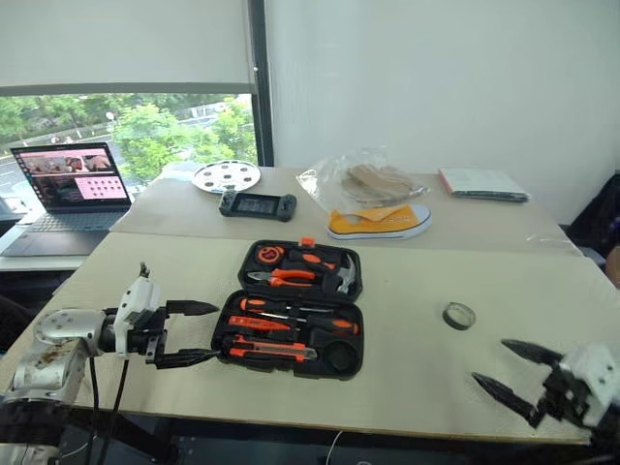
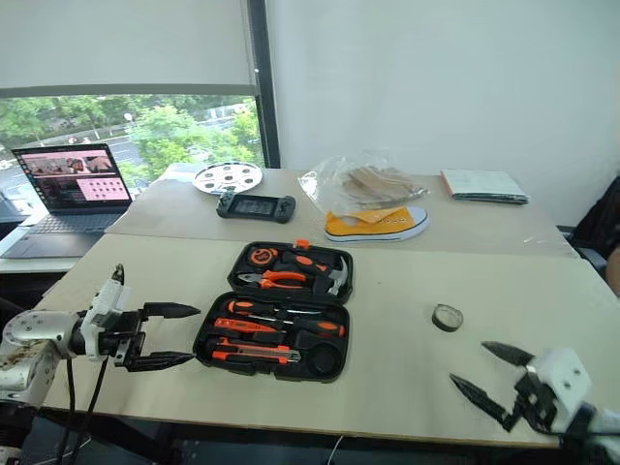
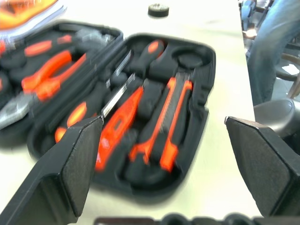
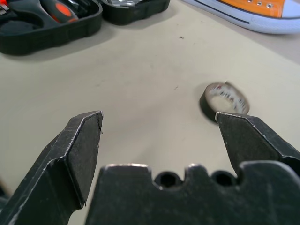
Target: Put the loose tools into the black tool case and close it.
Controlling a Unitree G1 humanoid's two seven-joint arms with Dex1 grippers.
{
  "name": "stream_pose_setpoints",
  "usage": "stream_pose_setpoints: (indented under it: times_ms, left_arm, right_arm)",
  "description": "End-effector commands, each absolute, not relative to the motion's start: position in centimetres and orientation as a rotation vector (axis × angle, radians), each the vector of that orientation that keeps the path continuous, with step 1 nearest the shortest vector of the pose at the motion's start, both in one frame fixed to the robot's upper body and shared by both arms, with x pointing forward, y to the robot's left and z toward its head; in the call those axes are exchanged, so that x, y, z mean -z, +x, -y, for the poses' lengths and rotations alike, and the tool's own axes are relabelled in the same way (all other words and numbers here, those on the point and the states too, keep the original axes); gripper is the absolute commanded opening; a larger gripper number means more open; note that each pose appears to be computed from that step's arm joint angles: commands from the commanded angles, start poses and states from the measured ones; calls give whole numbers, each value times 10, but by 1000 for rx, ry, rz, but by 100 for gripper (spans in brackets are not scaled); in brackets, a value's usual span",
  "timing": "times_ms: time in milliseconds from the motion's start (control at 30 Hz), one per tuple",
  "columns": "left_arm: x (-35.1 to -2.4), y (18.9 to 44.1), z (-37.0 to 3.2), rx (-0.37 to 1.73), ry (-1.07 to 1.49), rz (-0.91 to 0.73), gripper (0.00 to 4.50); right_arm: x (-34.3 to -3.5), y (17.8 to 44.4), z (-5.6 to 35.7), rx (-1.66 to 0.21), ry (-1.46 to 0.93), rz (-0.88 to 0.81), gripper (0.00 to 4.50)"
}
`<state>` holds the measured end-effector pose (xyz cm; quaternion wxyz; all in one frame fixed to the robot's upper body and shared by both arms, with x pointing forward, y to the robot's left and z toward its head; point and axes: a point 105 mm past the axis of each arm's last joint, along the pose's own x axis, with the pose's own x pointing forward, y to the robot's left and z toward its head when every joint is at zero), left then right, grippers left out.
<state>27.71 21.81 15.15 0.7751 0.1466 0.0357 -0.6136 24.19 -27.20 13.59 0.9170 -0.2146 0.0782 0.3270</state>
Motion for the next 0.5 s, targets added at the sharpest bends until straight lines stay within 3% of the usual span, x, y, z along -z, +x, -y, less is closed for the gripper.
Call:
stream_pose_setpoints:
  times_ms: [33, 233, 333, 500]
  left_arm:
    - [-153, 278, -210, 1351, 308, -58, 449]
    - [-155, 273, -203, 1378, 310, -42, 449]
    - [-156, 272, -203, 1371, 316, -34, 450]
    - [-159, 269, -200, 1374, 321, -3, 450]
  right_arm:
    - [-129, 265, 271, -705, -458, -302, 450]
    - [-121, 308, 283, -701, -527, -436, 450]
    - [-115, 320, 289, -693, -540, -484, 375]
    - [-109, 333, 285, -718, -558, -520, 206]
